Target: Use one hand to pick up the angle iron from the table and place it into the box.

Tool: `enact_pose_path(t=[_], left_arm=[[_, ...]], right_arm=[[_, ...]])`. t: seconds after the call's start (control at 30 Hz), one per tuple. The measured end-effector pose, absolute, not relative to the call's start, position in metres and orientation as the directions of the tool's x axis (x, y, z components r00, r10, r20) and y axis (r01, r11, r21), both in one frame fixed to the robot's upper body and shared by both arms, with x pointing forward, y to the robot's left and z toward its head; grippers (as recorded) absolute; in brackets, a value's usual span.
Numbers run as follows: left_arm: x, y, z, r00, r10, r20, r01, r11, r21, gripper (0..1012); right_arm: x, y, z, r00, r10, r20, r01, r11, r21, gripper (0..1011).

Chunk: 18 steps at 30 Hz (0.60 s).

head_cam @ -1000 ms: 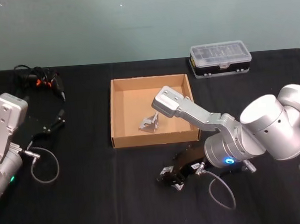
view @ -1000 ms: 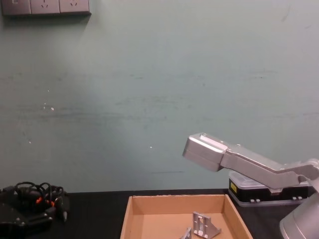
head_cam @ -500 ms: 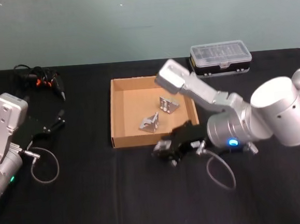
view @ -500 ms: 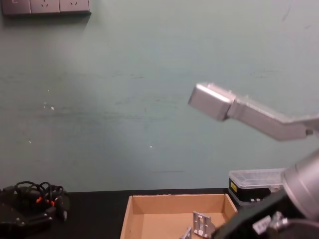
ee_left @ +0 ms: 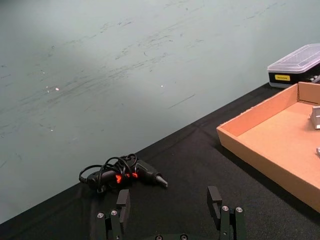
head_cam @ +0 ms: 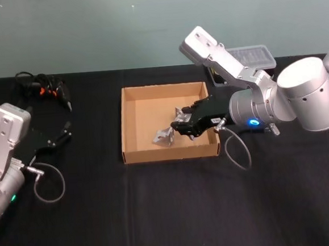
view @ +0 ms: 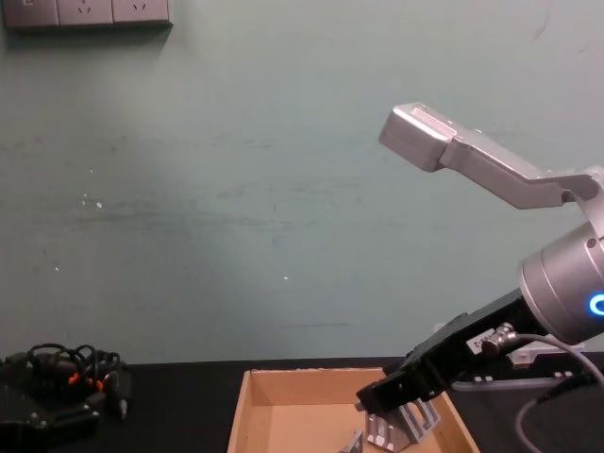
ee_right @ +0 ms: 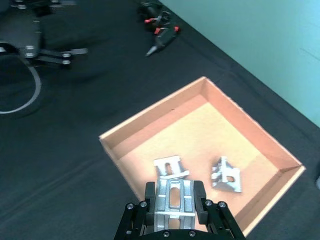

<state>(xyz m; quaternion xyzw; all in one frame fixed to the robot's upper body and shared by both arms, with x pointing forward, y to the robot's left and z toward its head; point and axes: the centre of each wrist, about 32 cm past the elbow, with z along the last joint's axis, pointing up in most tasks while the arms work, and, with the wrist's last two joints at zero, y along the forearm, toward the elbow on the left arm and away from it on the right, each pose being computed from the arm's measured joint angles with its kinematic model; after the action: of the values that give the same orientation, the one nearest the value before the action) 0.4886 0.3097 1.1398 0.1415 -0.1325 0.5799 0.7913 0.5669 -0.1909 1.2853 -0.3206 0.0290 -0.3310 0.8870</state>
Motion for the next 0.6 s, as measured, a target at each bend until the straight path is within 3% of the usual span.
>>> enact_pose_path(t=[0.6], left_arm=[[0.489, 0.31, 1.14, 0.292, 0.88, 0.374, -0.955, 0.287, 0.07, 1011]], right_arm=[[0.601, -0.186, 1.266, 0.769, -0.61, 0.191, 0.601, 0.59, -0.538, 461]])
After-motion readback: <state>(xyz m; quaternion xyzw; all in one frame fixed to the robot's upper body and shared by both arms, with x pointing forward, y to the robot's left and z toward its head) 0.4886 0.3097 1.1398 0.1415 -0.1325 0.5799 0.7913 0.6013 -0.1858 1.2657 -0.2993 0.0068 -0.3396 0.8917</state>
